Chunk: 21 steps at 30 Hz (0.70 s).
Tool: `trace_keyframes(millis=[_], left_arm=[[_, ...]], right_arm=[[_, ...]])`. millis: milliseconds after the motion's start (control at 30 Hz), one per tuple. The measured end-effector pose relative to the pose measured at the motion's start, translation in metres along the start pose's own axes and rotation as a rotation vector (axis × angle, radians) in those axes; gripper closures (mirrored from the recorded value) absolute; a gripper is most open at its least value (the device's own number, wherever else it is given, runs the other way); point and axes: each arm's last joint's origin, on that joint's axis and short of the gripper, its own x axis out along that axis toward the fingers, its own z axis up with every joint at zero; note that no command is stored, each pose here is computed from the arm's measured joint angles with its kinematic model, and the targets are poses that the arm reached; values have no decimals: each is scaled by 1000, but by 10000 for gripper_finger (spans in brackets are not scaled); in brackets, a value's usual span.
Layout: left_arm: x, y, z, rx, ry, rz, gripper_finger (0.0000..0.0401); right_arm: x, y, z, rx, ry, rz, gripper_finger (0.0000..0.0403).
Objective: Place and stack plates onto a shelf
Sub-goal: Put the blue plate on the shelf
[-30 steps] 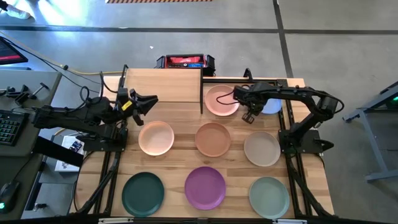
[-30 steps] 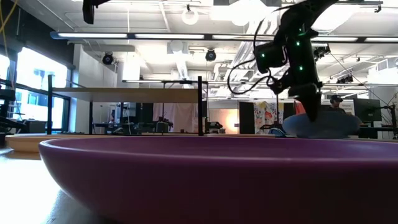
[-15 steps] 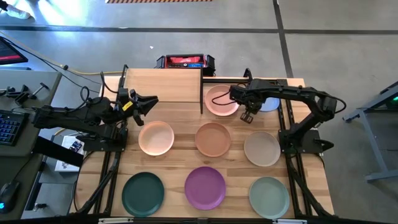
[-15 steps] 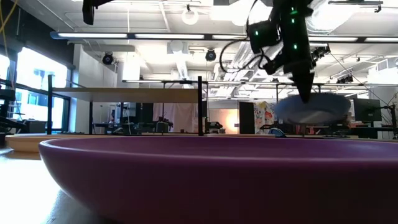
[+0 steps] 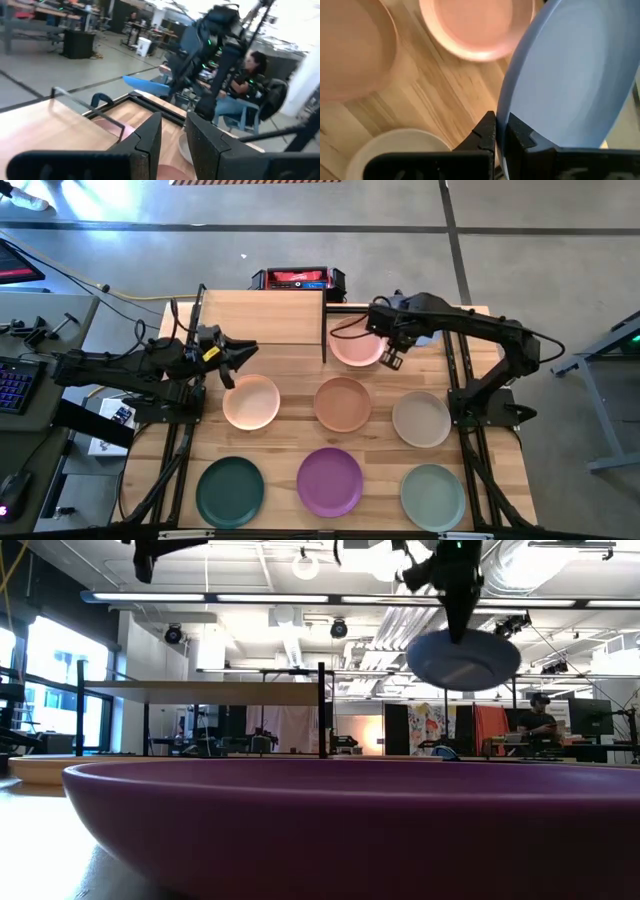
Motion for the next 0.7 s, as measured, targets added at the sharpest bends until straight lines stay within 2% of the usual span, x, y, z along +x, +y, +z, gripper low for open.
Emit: trace_keyframes(millis=[233, 433, 700], left_arm=[[2, -2, -2, 98, 22, -58, 323], [5, -3, -4, 188, 35, -57, 323], [6, -3, -6, 168, 47, -54, 323]], right_arm=[[-40, -5, 0, 12, -105, 1, 403], [-66, -10, 0, 6, -195, 19, 403], [-77, -14, 0, 19, -241, 29, 403]])
